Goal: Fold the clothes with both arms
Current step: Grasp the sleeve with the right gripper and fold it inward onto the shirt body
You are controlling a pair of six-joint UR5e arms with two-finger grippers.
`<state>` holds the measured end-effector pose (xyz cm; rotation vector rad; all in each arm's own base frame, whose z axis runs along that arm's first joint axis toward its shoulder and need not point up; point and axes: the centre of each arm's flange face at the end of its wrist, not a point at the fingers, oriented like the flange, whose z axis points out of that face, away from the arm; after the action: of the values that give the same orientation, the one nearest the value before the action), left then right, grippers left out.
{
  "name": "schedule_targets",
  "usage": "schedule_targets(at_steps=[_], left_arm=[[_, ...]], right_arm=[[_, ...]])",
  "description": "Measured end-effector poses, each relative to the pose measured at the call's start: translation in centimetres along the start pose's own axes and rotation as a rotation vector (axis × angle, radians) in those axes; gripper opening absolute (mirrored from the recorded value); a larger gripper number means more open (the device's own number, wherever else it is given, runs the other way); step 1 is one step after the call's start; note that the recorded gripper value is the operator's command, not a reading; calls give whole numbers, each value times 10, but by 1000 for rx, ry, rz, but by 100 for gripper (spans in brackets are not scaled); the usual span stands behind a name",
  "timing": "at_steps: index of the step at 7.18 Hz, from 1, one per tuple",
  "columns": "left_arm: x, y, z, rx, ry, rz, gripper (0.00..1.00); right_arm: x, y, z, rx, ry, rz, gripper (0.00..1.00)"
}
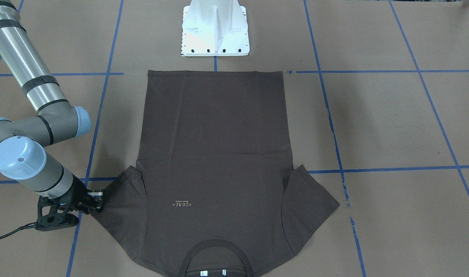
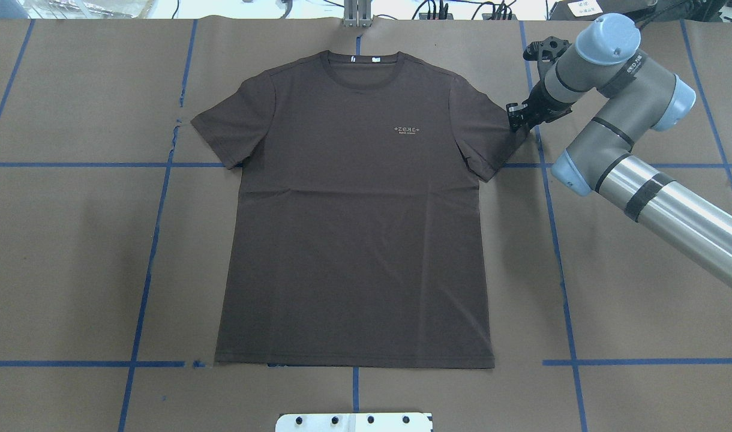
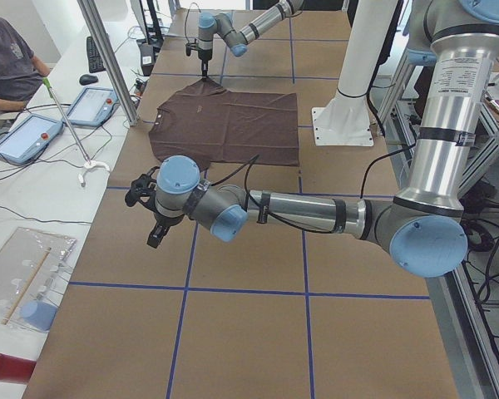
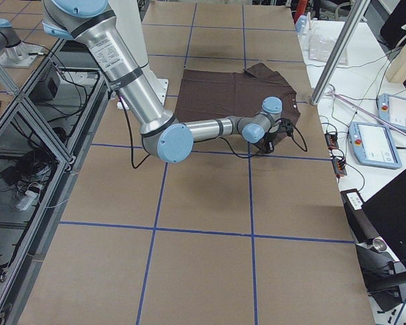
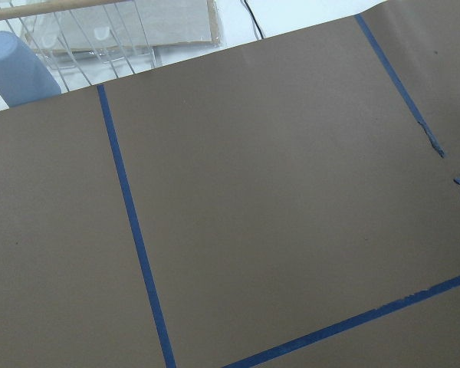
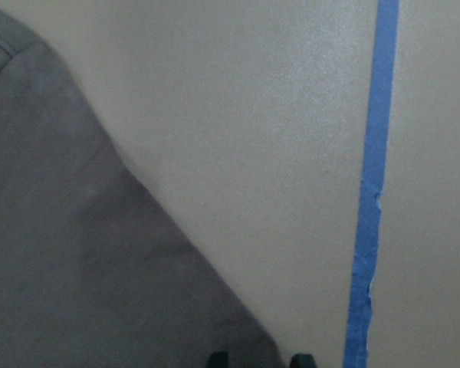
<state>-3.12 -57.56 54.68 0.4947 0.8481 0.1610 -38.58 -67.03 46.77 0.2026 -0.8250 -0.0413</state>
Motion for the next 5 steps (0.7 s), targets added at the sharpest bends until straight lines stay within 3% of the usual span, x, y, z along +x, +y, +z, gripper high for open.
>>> schedule_targets(at_steps=[5], left_arm=[[1,-6,0,2,0,3,100]], right_arm=[[-50,-22,-30,51,-53,-38,0]])
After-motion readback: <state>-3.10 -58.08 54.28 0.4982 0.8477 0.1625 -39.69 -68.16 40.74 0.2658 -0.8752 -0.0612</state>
